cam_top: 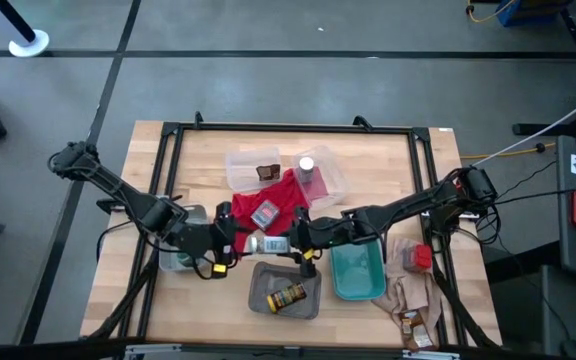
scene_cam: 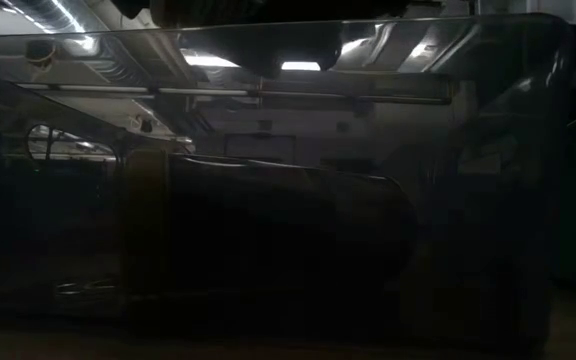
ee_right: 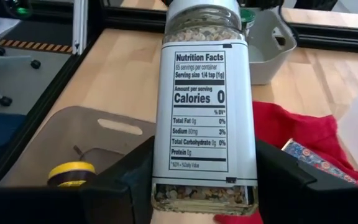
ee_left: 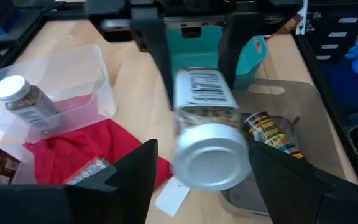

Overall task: Sort spices by type
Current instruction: Put the white seasoning bottle into the right transparent bin

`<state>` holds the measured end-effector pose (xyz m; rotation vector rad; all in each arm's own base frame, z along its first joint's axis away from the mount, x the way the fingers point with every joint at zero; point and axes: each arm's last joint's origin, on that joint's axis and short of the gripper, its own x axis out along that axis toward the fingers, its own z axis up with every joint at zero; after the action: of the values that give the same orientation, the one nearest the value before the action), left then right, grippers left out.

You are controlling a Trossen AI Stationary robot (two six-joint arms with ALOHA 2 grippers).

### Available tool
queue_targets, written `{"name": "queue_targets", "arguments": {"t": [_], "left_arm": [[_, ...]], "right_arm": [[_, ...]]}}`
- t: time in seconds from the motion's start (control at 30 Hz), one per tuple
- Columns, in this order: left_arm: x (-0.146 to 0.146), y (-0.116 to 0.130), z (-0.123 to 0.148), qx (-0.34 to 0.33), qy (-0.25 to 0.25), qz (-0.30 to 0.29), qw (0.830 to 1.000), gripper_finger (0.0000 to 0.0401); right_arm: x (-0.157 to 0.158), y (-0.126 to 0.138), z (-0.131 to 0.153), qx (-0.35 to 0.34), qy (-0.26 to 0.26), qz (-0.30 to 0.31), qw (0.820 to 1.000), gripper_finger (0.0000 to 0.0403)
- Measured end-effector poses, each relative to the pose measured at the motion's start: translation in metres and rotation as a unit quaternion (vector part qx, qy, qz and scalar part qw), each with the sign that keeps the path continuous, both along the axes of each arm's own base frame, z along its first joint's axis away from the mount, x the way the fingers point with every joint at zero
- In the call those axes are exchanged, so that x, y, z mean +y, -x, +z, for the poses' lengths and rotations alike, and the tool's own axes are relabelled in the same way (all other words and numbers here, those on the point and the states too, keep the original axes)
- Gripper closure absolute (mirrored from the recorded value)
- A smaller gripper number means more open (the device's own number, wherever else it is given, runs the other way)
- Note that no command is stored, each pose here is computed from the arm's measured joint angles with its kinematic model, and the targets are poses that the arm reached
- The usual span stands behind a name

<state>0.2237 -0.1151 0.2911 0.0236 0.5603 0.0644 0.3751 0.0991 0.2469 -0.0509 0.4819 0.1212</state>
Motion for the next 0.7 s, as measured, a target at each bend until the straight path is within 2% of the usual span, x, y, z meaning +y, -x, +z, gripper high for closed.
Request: {"name": "queue_targets", "arguments": {"t": [0.3, 0.7], "left_arm": [[0.000, 0.000, -0.001, 0.002, -0.003, -0.002, 1.000, 0.0162], [0.008, -0.009, 0.003, -0.021, -0.002, 0.013, 1.000, 0.0162]], "right_arm": [[-0.001, -0.001, 0.002, -0.009, 0.002, -0.009, 1.000, 0.0197], [0.001, -0.005, 0.013, -0.066, -0.013, -0.008, 0.998, 0.0197]]}}
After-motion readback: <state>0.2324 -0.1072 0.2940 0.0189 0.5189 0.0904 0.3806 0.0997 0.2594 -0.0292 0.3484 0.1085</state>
